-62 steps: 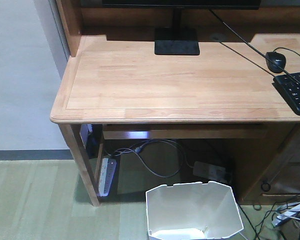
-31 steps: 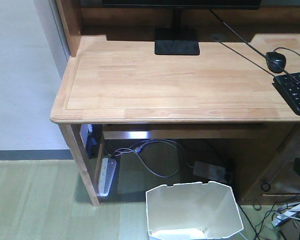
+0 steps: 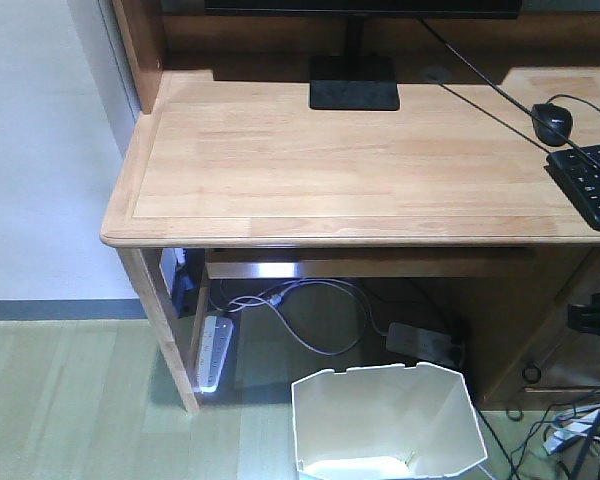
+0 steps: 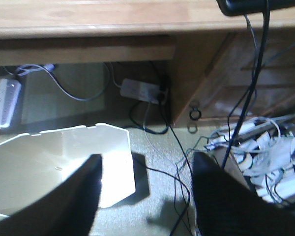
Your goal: Move trash bin to bedside with robot
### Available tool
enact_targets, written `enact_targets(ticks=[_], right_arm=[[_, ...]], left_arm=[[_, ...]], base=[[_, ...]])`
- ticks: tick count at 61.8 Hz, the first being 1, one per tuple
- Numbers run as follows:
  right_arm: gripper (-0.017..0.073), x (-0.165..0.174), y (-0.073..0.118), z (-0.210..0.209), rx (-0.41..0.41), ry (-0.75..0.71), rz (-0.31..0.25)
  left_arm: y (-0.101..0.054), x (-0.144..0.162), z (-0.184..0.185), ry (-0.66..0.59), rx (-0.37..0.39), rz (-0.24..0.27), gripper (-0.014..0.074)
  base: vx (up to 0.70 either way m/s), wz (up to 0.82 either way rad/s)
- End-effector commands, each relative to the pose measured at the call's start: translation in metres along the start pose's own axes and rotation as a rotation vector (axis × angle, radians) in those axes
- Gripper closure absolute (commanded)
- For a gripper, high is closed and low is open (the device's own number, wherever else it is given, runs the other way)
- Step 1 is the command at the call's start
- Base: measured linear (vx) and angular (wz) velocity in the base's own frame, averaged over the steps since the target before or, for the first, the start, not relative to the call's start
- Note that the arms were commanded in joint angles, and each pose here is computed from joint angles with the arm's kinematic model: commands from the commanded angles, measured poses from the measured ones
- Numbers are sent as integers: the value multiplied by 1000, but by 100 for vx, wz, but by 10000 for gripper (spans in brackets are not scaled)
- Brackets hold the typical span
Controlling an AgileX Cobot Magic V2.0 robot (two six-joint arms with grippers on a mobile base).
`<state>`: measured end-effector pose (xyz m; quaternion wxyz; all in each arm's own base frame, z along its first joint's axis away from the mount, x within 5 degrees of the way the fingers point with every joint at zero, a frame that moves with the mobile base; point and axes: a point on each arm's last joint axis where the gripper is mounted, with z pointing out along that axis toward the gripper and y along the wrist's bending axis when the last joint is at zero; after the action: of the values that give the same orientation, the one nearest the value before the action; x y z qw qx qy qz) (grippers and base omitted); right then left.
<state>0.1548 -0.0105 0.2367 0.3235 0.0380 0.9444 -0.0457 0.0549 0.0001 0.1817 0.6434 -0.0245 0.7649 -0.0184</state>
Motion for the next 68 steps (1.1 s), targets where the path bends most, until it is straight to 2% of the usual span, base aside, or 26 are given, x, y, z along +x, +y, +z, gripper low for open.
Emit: enact_targets(ticks=[1, 7, 23, 33, 40, 42, 44, 47, 49, 50, 52, 55, 68], right_arm=[[56, -16, -1, 4, 13, -64, 3], [12, -19, 2, 17, 2, -21, 9], [11, -29, 4, 60, 7, 127, 0], [11, -27, -14, 90, 13, 227, 103], [11, -28, -24, 114, -44, 292, 162], [11, -30, -25, 120, -72, 301, 143], [11, -31, -25, 127, -102, 312, 174], [11, -31, -27, 137, -137, 321, 133], [11, -31, -26, 146, -161, 323, 143], [11, -32, -26, 150, -168, 313, 121], [11, -30, -25, 158, -177, 318, 132], [11, -29, -25, 170, -171, 292, 79], [11, -9, -23, 218, -84, 290, -13]], left_arm=[[0, 3, 2, -44, 5, -12, 599], [0, 3, 2, -44, 5, -12, 599], [0, 3, 2, -44, 5, -12, 599], [0, 3, 2, -43, 5, -12, 599], [0, 3, 2, -43, 5, -12, 599], [0, 3, 2, -43, 5, -12, 599], [0, 3, 2, -43, 5, -12, 599], [0, 3, 2, -43, 5, -12, 599], [0, 3, 2, -43, 5, -12, 599], [0, 3, 2, -43, 5, -12, 599], [0, 3, 2, -43, 5, -12, 599], [0, 4, 2, -42, 5, -12, 599], [0, 4, 2, -41, 5, -12, 599]], base=[[0, 0], [0, 0], [0, 0], [0, 0], [0, 0], [0, 0], [0, 0], [0, 0], [0, 0], [0, 0], [0, 0], [0, 0], [0, 0]])
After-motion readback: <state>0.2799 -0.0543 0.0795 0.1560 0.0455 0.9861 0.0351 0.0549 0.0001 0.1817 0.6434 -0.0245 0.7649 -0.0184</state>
